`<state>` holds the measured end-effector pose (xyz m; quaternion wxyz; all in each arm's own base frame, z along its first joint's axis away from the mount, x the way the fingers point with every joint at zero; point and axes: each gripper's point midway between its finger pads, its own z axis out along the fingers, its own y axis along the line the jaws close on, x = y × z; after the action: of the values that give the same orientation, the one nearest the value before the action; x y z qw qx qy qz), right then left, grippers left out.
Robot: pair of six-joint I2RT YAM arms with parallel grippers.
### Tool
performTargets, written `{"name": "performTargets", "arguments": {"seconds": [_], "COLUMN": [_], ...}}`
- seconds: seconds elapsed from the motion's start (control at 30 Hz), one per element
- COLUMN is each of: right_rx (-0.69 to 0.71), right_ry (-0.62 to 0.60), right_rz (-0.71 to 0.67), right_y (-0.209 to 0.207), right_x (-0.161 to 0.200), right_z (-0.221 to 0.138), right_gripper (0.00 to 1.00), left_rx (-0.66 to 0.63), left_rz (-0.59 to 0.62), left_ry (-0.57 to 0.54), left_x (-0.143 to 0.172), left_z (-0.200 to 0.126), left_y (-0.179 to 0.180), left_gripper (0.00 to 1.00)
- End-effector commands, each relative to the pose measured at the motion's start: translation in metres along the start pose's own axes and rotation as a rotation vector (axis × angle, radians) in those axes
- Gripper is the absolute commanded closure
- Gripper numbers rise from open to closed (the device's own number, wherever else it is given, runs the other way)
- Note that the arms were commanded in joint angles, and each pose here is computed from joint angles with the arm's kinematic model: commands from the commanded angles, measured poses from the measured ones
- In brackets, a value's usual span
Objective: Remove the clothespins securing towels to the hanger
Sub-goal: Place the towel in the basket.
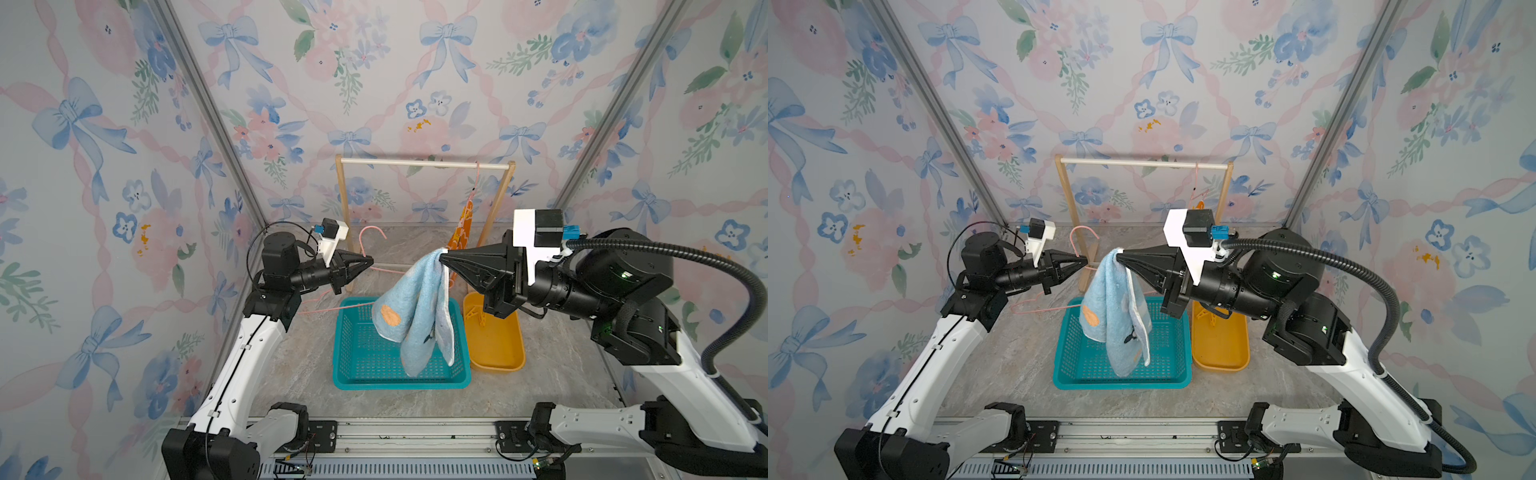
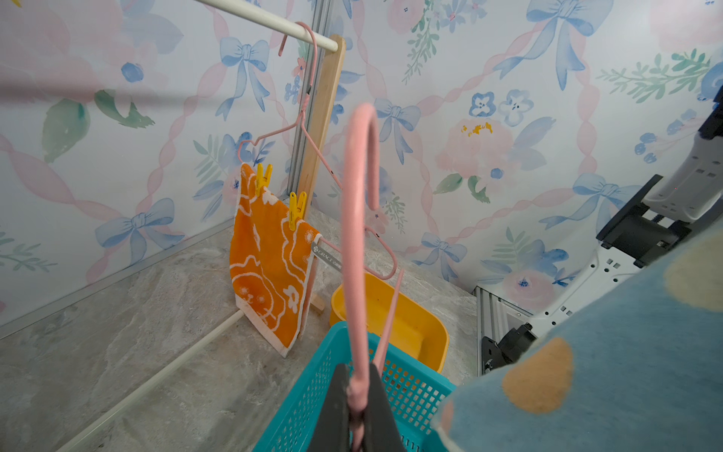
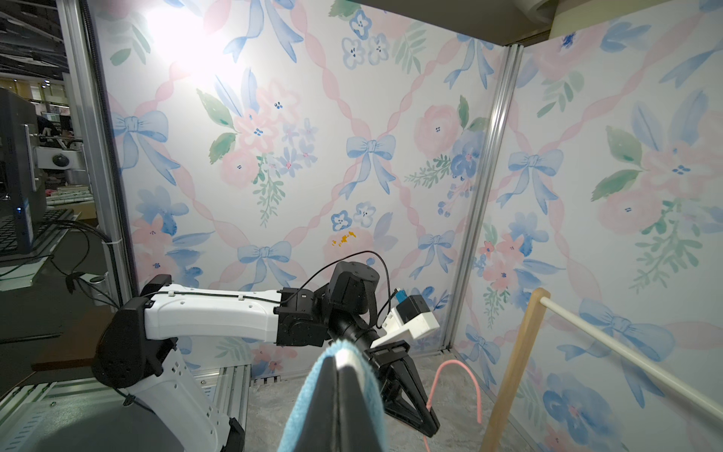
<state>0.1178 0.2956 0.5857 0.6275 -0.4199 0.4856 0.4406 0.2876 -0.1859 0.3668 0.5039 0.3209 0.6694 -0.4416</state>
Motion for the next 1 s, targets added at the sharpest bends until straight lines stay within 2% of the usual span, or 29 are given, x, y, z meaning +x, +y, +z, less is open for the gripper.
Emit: {"name": "performTargets", "arguments": {"seconds": [0.0, 0.3, 0.6, 0.97], "right_rx": [-0.013, 0.037, 0.181, 0.239], "right_ry": [-0.026, 0.021, 0.107, 0.369], "right_rz": [0.014, 0.048, 0.184, 0.256], "right_y": [0.004, -0.009, -0.043, -0.051], "right_x": [-0.009, 0.023, 0.111, 0.225], "right_z": [-0.001, 0.0, -0.017, -0.012], "right_gripper": [1.0, 1.0, 1.0, 1.0], "left_rx": [-0.011, -0.013, -0.007, -0.014], "left_rz": [0.016, 0.021, 0.021, 0.038], "left_ry": [-0.015, -0.018, -0.021, -0.031], "left_x": [-0.006, -0.007, -0.009, -0.013], "left_z": [-0.002, -0.002, -0.003, -0.006], "left_y": [0.002, 0.001, -0.001, -0.005], "left_gripper": [1.0, 1.0, 1.0, 1.0]}}
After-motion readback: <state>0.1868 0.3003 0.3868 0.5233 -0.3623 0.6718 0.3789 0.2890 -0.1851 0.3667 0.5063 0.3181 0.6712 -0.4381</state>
